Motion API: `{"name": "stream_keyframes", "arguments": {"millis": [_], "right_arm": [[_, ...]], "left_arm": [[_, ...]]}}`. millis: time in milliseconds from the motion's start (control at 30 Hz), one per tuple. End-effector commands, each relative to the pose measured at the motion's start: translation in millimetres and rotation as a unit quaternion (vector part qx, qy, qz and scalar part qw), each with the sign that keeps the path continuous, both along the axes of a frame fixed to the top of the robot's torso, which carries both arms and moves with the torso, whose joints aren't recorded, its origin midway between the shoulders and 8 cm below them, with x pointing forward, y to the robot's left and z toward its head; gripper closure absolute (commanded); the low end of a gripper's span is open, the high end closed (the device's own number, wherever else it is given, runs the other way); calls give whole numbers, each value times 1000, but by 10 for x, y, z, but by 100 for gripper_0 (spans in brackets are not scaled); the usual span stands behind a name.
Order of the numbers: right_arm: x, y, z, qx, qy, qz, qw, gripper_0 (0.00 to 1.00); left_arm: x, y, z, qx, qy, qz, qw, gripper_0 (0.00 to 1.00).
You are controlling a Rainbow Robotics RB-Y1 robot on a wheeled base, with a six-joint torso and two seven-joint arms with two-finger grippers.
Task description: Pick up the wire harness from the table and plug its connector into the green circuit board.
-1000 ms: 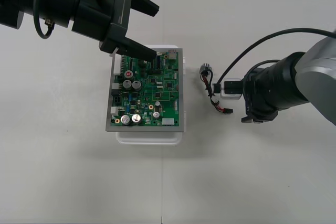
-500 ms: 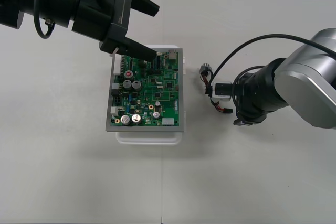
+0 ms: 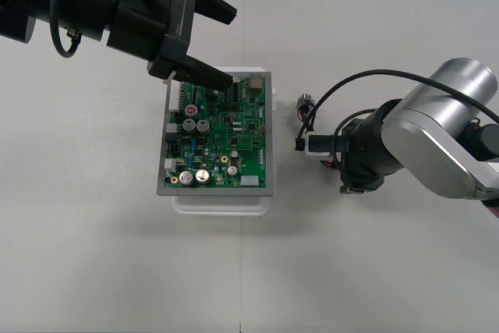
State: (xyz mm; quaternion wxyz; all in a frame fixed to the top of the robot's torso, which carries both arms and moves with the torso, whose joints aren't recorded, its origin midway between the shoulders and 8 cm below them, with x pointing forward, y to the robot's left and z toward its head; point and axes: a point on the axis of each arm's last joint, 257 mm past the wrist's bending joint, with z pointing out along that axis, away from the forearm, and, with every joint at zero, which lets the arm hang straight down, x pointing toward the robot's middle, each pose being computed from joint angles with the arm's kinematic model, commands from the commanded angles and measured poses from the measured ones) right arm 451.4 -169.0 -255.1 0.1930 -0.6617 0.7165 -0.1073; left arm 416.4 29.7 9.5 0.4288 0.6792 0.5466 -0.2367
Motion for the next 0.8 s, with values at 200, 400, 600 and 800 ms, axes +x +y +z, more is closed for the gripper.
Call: {"name": "stream_keyframes", "arguments": {"millis": [200,400,600,800], "right_arm": [[33,184,59,4,-8,5,1000,0],[59,143,54,0,-10,0,1000,0],[70,84,-8,-2,1,-9,1000,0],[64,101,10,2,4,-7,1000,0]], "left_arm": [[-112,-133,162,9,-14,-18,1000,0],[-112,-133,162,9,-14,-18,1000,0],[-112,-133,162,9,-14,-18,1000,0],[-112,-133,162,9,-14,-18,1000,0]]}}
